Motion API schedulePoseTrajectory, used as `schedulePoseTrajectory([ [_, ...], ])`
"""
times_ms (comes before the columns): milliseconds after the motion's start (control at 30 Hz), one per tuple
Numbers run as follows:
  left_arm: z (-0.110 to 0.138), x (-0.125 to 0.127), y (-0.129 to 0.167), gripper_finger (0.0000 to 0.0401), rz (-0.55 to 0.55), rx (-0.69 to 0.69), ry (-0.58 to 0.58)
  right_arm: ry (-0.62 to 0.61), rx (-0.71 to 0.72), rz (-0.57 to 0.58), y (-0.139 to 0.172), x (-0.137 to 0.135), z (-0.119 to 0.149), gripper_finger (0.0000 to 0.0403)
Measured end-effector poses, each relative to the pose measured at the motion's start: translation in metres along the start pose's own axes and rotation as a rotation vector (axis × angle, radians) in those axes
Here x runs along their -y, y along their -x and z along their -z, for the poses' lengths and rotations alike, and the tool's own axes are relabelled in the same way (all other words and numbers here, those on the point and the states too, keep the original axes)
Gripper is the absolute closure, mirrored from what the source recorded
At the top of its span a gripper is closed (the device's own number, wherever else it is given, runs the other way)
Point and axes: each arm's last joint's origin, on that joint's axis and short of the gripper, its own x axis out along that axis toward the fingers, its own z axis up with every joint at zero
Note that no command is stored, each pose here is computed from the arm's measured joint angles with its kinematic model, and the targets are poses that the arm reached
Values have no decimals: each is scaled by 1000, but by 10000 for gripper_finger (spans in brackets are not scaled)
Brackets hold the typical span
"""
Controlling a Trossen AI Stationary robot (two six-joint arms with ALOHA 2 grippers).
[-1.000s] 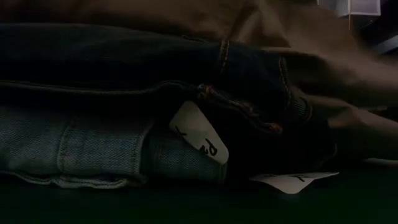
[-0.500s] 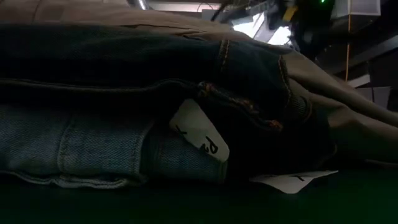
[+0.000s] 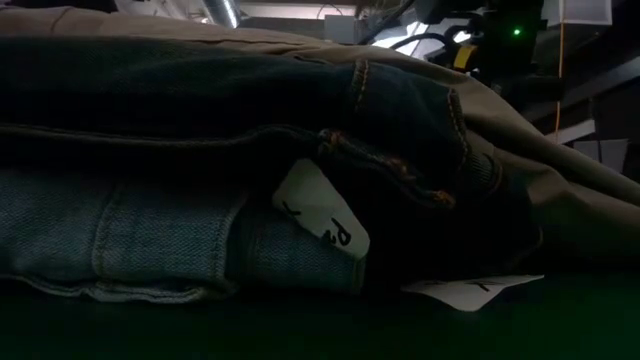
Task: Fold Laundry from Bin
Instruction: Fold the gray short
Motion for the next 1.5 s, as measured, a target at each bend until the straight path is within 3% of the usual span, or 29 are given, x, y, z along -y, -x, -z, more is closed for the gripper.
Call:
schedulePoseTrajectory([
  [267,0,-1,0,263,-9,-1,-9,1,-10,-24,0,-1,0,292],
  [400,-3,-5,4,250,-18,-31,-26,33,-61,-13,3,3,5,250],
  [600,-17,-11,17,260,49,-39,1,36,-134,27,20,14,11,231],
  [767,-29,-11,30,273,110,18,15,1,-24,-21,35,13,0,231],
  [1133,-32,1,36,290,232,49,34,102,260,-119,47,-32,-11,230],
  [1333,-30,35,39,300,381,105,78,127,401,-160,44,-68,-10,230],
  [1500,-17,61,32,306,377,113,6,174,456,-187,31,-105,-6,230],
])
